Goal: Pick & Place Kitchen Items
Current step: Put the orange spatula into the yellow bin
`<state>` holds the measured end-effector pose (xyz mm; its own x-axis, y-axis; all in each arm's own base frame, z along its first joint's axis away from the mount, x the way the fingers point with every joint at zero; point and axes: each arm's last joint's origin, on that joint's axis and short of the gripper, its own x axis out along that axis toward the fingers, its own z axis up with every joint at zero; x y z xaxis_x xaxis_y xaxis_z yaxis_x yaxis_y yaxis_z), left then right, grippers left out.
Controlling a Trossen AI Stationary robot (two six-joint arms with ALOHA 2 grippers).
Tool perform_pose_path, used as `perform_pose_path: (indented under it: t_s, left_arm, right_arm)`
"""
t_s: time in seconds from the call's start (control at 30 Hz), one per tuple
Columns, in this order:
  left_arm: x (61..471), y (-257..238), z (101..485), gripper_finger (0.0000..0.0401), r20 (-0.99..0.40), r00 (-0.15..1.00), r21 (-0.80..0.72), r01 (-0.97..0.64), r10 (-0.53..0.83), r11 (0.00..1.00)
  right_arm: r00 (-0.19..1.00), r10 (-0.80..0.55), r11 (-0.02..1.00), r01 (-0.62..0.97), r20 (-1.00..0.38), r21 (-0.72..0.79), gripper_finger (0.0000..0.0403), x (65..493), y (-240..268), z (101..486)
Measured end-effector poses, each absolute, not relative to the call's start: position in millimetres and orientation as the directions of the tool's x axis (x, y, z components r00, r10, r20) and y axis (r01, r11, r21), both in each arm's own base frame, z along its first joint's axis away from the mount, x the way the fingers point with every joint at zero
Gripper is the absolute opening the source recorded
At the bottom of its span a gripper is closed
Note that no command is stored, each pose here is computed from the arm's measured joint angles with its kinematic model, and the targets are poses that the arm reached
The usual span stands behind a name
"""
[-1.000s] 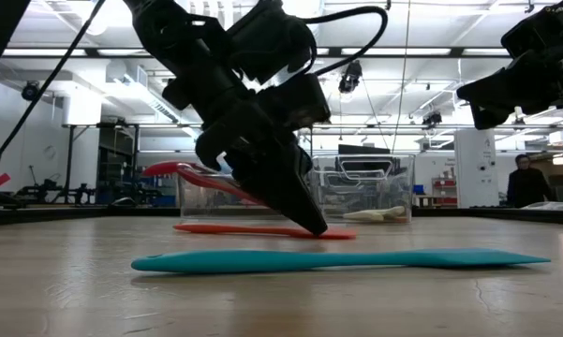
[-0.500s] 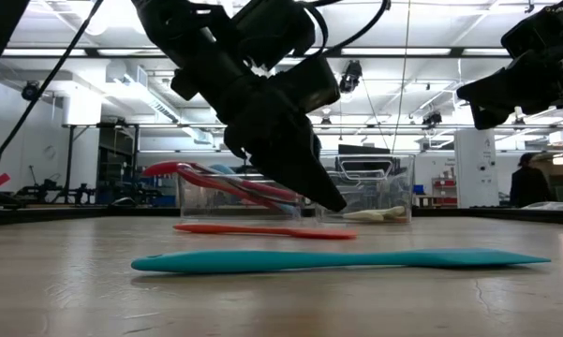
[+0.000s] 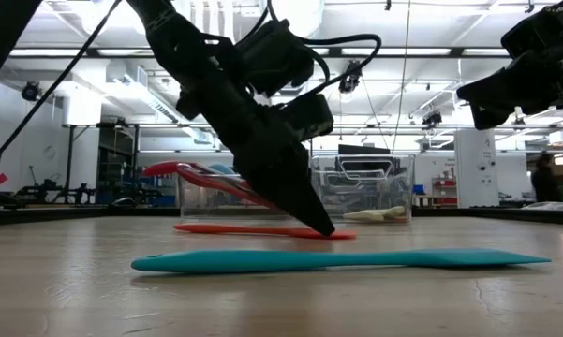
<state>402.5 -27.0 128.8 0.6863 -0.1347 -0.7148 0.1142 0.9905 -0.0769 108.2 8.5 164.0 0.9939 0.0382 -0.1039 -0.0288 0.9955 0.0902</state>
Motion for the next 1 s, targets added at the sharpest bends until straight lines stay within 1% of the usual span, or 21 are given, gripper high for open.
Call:
perform_pose_path:
  t_s: [0.17,0.27,0.37,0.53,0.63,0.67,0.77,0.93,1.0]
  left_arm:
    - [402.7,-26.8,123.9,0.0271,-0.723,0.678,-0.066,0.120,-0.130,0.991]
    - [402.4,-26.3,122.8,0.0242,-0.727,0.679,-0.043,0.107,-0.105,0.993]
    - [402.4,-26.0,122.5,0.0191,-0.728,0.678,-0.032,0.115,-0.102,0.993]
    - [400.9,-25.9,124.2,0.0077,-0.734,0.671,-0.030,0.121,-0.104,0.992]
    - [399.9,-25.0,130.0,0.0020,-0.728,0.678,-0.024,0.127,-0.104,0.992]
    - [399.6,-24.9,131.5,0.0012,-0.726,0.679,-0.026,0.131,-0.109,0.991]
    - [398.1,-25.6,136.8,0.0007,-0.723,0.679,-0.040,0.143,-0.128,0.989]
    - [396.3,-28.2,139.7,0.0003,-0.714,0.657,-0.135,0.212,-0.243,0.968]
    - [396.1,-29.4,139.8,0.0003,-0.711,0.653,-0.153,0.217,-0.260,0.964]
  right_arm:
    - [0.994,0.039,0.995,-0.029,-0.104,0.091,0.0008,108.1,8.5,164.0]
    - [0.994,0.038,0.996,-0.029,-0.104,0.089,0.0008,108.1,8.5,164.0]
    - [0.994,0.038,0.996,-0.029,-0.104,0.090,0.0008,108.1,8.5,164.0]
    - [0.994,0.039,0.996,-0.030,-0.104,0.089,0.0008,108.1,8.5,164.0]
    - [0.994,0.039,0.995,-0.030,-0.104,0.090,0.0009,108.1,8.5,164.0]
    - [0.994,0.039,0.996,-0.030,-0.104,0.090,0.0008,108.1,8.6,164.0]
    - [0.994,0.039,0.995,-0.030,-0.104,0.090,0.0008,108.1,8.6,164.0]
    - [0.994,0.040,0.995,-0.031,-0.104,0.091,0.0008,108.1,8.6,163.9]
    - [0.994,0.040,0.996,-0.030,-0.104,0.089,0.0009,108.1,8.6,164.0]
